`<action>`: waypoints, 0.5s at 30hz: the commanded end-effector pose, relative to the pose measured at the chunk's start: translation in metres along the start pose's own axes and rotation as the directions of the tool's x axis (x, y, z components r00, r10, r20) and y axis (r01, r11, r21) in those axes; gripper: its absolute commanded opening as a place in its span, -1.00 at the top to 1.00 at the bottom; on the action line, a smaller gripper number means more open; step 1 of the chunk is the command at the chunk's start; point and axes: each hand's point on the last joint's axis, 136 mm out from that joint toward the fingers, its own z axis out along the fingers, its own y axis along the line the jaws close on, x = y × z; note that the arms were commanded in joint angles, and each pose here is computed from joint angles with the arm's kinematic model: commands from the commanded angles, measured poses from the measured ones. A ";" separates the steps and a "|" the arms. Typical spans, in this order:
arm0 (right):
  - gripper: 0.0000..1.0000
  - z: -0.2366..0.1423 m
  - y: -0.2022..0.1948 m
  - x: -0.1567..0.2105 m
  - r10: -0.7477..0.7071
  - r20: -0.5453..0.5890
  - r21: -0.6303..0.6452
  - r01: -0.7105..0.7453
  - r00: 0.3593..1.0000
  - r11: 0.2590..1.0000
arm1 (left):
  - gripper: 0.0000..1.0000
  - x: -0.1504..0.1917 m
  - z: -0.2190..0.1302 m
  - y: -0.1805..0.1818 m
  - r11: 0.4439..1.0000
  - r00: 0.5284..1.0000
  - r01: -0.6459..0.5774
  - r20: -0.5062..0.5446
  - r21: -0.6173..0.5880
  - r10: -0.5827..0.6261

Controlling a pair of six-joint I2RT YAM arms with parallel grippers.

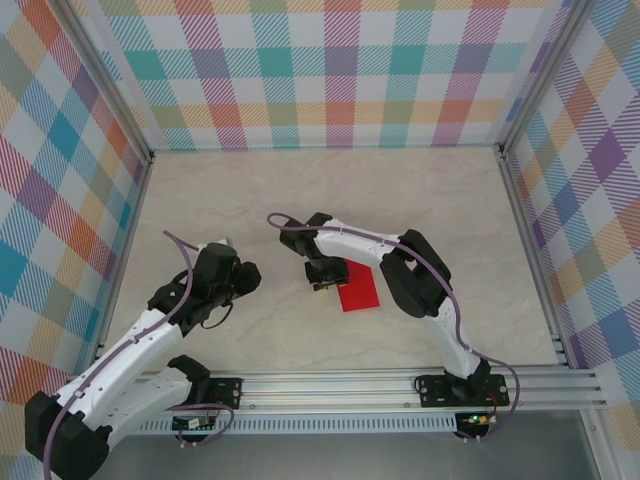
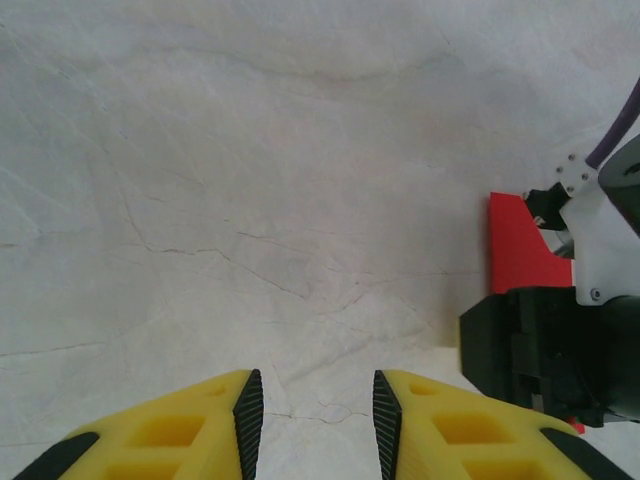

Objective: Fold a paper plane with a square sheet of paper (pick it up from the middle)
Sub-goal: Turn over the paper at the center of the table.

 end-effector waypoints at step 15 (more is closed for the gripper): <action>0.07 -0.065 -0.048 0.011 0.184 0.147 -0.551 -0.074 0.972 0.831 | 0.23 0.007 0.019 -0.031 0.986 0.997 0.038 -0.069 0.163 -0.027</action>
